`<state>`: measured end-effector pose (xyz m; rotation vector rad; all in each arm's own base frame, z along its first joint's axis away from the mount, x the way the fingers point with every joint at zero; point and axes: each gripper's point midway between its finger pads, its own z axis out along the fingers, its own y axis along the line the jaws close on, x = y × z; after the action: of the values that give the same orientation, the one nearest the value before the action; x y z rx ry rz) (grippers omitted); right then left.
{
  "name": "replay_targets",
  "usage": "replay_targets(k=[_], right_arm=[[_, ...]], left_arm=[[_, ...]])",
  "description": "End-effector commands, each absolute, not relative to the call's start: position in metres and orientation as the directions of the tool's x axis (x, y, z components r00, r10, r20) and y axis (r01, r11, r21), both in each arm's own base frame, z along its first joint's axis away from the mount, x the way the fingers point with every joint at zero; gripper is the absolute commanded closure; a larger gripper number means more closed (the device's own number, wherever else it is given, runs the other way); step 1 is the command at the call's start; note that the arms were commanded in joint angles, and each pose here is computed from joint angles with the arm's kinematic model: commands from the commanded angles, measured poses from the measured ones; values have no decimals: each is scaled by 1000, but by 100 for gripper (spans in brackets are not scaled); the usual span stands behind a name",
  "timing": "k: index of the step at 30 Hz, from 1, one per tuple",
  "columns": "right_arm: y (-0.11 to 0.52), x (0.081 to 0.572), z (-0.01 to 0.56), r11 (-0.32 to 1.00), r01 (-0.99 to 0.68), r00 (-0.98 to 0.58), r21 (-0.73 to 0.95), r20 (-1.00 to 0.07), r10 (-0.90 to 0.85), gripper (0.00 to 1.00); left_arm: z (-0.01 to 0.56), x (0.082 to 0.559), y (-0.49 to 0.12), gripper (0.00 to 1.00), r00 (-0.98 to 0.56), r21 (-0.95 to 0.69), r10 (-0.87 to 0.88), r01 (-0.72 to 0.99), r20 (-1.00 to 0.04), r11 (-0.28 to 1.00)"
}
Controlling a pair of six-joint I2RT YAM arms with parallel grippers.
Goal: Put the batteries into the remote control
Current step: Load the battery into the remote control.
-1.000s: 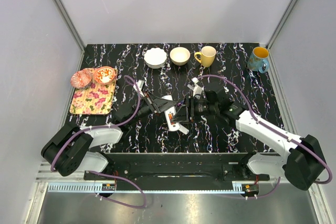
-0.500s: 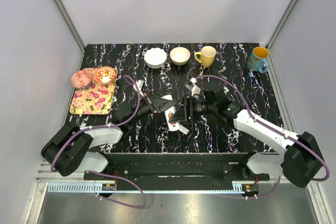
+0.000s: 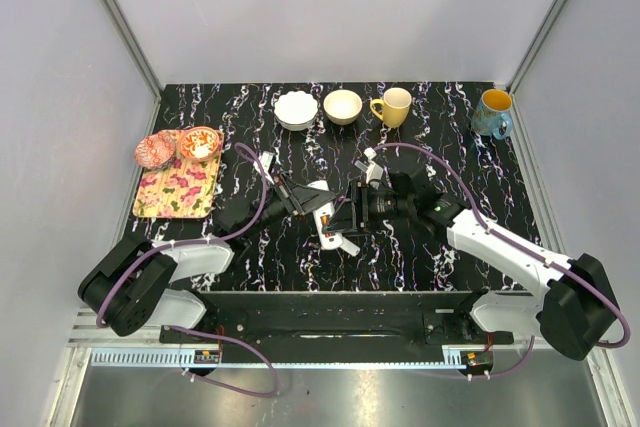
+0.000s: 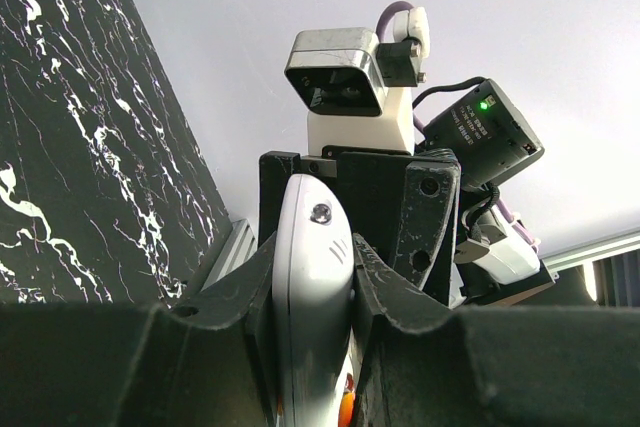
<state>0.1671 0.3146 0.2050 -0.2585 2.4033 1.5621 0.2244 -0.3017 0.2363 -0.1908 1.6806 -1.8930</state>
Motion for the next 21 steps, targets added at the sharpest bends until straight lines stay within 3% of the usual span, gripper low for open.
replay_targets(k=[1,21], right_arm=[[314,164,215,385,-305,-945,871,-327,-9,38],[329,168,201,327,-255,-965,910,-260,-28,42]], left_arm=[[274,220,-297,100,-783,-898,-542,426,-306,-110],[310,197,-295,100,-795,-820,-504,512,-338,-257]])
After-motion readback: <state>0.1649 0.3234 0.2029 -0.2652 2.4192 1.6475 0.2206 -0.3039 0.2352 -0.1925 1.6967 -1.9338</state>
